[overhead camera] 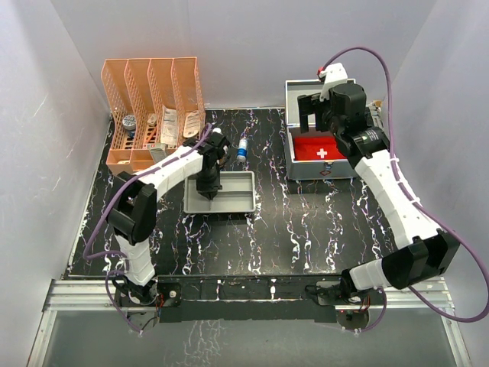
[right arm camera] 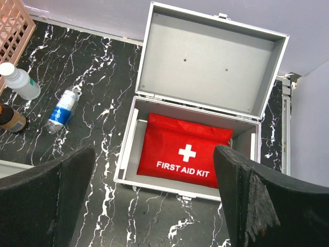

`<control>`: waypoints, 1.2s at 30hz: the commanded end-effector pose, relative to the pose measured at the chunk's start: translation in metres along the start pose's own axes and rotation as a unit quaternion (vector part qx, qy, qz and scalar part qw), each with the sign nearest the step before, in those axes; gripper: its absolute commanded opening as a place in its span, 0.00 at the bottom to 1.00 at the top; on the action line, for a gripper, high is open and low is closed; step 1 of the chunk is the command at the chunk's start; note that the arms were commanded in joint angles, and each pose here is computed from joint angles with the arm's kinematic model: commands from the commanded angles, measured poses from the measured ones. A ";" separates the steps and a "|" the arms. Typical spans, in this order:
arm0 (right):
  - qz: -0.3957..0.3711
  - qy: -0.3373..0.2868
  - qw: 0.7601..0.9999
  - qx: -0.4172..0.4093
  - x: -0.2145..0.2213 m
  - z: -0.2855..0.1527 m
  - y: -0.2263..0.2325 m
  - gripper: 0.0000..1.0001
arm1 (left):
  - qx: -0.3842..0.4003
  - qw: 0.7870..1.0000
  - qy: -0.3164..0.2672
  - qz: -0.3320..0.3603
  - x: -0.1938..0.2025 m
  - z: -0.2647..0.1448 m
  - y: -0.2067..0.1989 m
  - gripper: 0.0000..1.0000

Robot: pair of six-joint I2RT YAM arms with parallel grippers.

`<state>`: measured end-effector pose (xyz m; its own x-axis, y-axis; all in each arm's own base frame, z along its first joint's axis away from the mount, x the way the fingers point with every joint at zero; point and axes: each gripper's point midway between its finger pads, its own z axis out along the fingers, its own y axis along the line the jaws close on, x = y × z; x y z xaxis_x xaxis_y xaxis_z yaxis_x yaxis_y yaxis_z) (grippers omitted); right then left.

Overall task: Organize the medicine kit
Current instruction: Place the medicine box compartment at the center of the board.

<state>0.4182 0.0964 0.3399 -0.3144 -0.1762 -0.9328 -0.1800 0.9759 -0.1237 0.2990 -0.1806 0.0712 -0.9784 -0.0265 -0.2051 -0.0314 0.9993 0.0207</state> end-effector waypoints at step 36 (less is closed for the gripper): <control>0.017 -0.011 1.000 0.010 0.019 -0.019 -0.008 0.98 | 0.051 0.996 -0.045 0.049 0.017 -0.034 -0.021 0.59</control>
<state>0.3920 0.0850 0.3133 -0.3614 -0.1610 -0.9184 -0.1642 0.9806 -0.1072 0.2607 -0.2011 0.0630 -0.9840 0.0246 -0.1763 0.0311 0.9989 -0.0346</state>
